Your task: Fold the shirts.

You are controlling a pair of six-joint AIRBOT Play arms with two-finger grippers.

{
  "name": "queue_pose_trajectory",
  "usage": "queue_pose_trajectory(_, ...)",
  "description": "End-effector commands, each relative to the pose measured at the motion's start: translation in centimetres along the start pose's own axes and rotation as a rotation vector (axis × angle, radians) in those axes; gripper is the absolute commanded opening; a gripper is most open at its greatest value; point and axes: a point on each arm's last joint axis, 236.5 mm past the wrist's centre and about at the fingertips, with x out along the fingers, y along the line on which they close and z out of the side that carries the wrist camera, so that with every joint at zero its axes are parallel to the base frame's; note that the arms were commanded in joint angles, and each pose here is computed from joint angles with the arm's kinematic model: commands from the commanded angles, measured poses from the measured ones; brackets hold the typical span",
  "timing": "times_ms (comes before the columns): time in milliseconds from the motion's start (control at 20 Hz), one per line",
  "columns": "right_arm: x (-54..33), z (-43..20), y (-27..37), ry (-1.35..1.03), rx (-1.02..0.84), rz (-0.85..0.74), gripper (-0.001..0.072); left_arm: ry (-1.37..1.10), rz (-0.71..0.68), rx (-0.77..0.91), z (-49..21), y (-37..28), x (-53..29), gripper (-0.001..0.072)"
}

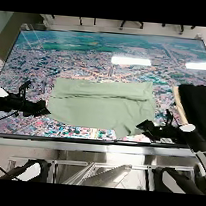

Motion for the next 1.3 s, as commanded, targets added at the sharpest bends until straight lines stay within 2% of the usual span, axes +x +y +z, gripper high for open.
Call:
queue_pose_trajectory(0,1.5,-1.3,0.9,0.043,-0.029,0.019,0.0152,0.018,-0.004,-0.008,-0.4,-0.2,0.0,0.0017)
queue_pose_trajectory(50,1.0,-1.7,1.3,0.061,-0.061,0.034,0.0034,0.031,-0.004,-0.007,-0.7,-0.2,-0.1,0.0017)
queue_pose_trajectory(200,-2.7,-3.1,1.9,0.097,-0.146,0.016,0.0033,0.052,-0.003,-0.014,-1.6,-0.1,-0.6,0.0017)
queue_pose_trajectory(250,-4.3,-3.7,1.5,0.101,-0.173,-0.030,0.0033,0.042,0.015,-0.012,-1.8,0.2,-1.3,0.0017)
queue_pose_trajectory(400,-9.5,-6.9,-0.8,0.080,-0.256,-0.233,0.0034,-0.005,0.181,-0.050,-3.5,3.1,-4.6,0.0017)
queue_pose_trajectory(450,-10.7,-7.8,-0.8,0.051,-0.270,-0.260,0.0033,-0.038,0.191,-0.075,-4.0,3.0,-5.4,0.0017)
queue_pose_trajectory(600,-12.8,-9.8,0.4,-0.063,-0.258,-0.250,0.0033,-0.047,0.185,-0.045,-7.1,1.6,-5.0,0.0017)
queue_pose_trajectory(750,-13.7,-10.4,1.0,-0.070,-0.272,-0.251,0.0033,-0.045,0.185,-0.033,-9.6,1.2,-3.9,0.0016)
queue_pose_trajectory(900,-14.1,-7.5,2.1,-0.058,-0.284,-0.251,0.0033,-0.099,0.191,-0.036,-7.0,1.2,-4.7,0.0016)
queue_pose_trajectory(1250,-11.6,6.4,6.4,-0.077,-0.352,-0.236,0.0034,-0.046,0.187,-0.072,4.3,3.4,-2.5,0.0016)
